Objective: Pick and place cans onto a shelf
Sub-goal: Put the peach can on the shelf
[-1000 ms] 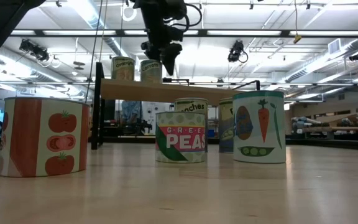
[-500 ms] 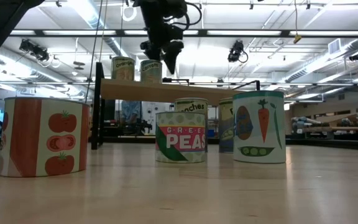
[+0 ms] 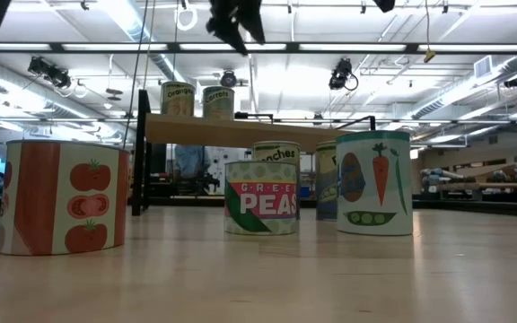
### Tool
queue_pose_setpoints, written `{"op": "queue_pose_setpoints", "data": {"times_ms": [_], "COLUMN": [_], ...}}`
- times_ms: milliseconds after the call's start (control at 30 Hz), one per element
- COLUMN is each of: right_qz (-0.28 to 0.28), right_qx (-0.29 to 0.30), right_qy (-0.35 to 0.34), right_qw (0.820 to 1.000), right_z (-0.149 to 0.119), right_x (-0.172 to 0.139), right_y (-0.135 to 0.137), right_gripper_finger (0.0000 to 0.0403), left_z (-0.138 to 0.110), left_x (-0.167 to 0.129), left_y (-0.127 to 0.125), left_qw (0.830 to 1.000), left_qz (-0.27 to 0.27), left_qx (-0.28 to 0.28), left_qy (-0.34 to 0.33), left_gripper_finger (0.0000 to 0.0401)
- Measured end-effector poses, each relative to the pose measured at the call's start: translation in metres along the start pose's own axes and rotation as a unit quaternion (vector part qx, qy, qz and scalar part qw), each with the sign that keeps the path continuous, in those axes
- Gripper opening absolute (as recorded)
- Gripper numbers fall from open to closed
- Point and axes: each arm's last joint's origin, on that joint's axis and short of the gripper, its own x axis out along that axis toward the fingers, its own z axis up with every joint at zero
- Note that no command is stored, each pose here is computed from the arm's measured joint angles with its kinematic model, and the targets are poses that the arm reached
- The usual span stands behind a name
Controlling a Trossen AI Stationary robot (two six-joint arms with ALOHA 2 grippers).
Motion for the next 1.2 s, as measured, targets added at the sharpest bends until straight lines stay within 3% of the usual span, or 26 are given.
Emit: {"op": "queue_pose_setpoints", "data": {"times_ms": [267, 400, 733, 1000, 1200], "right_qz": [0.002, 0.01, 0.027, 0.05, 0.064], "right_qx": [-0.004, -0.005, -0.006, -0.018, -0.004], "right_qy": [0.012, 0.017, 0.076, 0.101, 0.094], "right_qw": [1.0, 1.0, 0.997, 0.993, 0.993], "right_z": [-0.002, -0.003, -0.013, -0.02, -0.021], "right_x": [0.0, 0.0, 0.012, 0.028, 0.039], "right_y": [0.0, 0.0, 0.001, 0.012, 0.022], "right_gripper_finger": [0.0022, 0.0022, 0.0023, 0.0023, 0.0023], "left_z": [-0.005, -0.016, -0.045, -0.063, -0.072], "left_x": [-0.02, -0.014, -0.007, -0.016, -0.034], "left_y": [-0.046, -0.078, -0.143, -0.165, -0.162], "left_qw": [0.993, 0.987, 0.983, 0.98, 0.979], "left_qz": [-0.096, -0.13, -0.167, -0.174, -0.156], "left_qx": [0.068, 0.098, 0.082, 0.087, 0.117], "left_qy": [-0.008, 0.002, 0.009, 0.045, 0.06], "left_gripper_finger": [0.0396, 0.0396, 0.0395, 0.0385, 0.0353]}}
